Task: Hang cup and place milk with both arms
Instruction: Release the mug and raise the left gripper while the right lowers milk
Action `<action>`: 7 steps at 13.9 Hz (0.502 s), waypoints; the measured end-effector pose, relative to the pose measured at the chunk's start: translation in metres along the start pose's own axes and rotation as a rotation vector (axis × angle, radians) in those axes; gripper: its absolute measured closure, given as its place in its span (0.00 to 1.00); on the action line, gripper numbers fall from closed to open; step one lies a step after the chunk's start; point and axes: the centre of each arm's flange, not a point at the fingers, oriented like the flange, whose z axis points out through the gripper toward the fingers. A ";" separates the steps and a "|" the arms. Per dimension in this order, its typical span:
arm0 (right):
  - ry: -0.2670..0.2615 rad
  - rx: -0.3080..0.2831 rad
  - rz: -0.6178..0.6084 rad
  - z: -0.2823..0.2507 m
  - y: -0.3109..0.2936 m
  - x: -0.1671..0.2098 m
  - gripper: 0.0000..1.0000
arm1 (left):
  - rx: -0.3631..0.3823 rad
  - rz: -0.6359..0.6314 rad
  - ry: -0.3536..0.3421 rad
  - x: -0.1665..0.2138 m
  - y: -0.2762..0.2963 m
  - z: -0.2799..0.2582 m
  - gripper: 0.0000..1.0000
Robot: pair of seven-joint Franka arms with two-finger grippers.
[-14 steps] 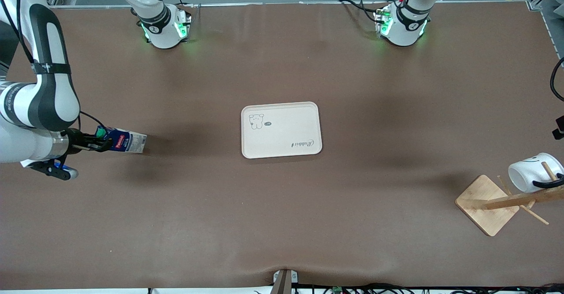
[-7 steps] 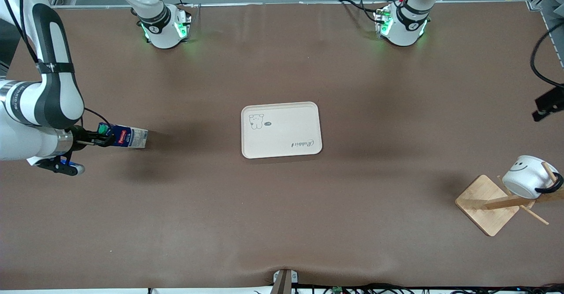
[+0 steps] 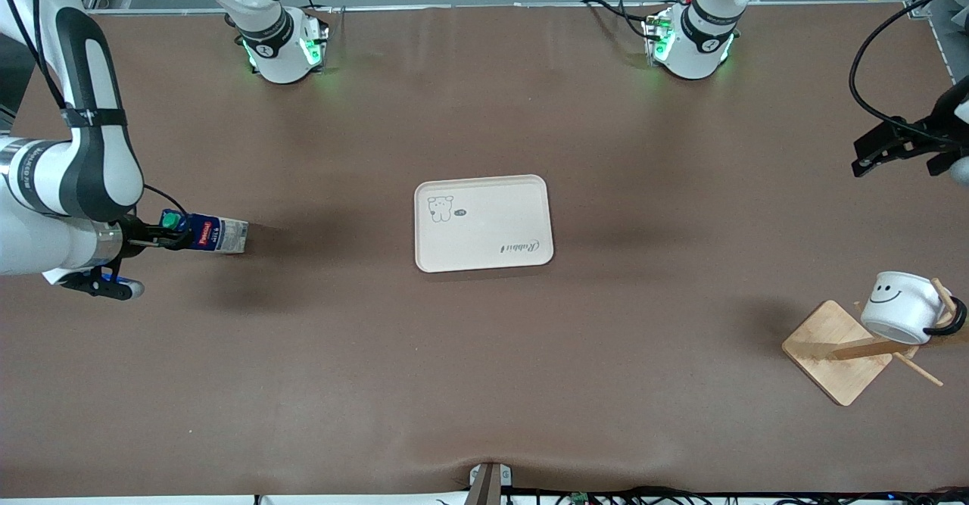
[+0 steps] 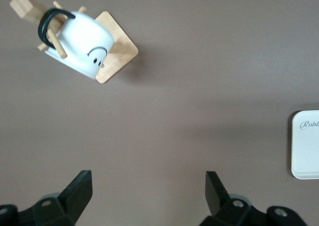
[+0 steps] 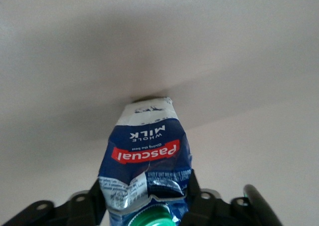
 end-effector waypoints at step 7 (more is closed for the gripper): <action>-0.002 0.000 0.000 0.001 0.001 0.000 0.00 | 0.008 0.003 0.004 -0.033 0.024 -0.008 0.00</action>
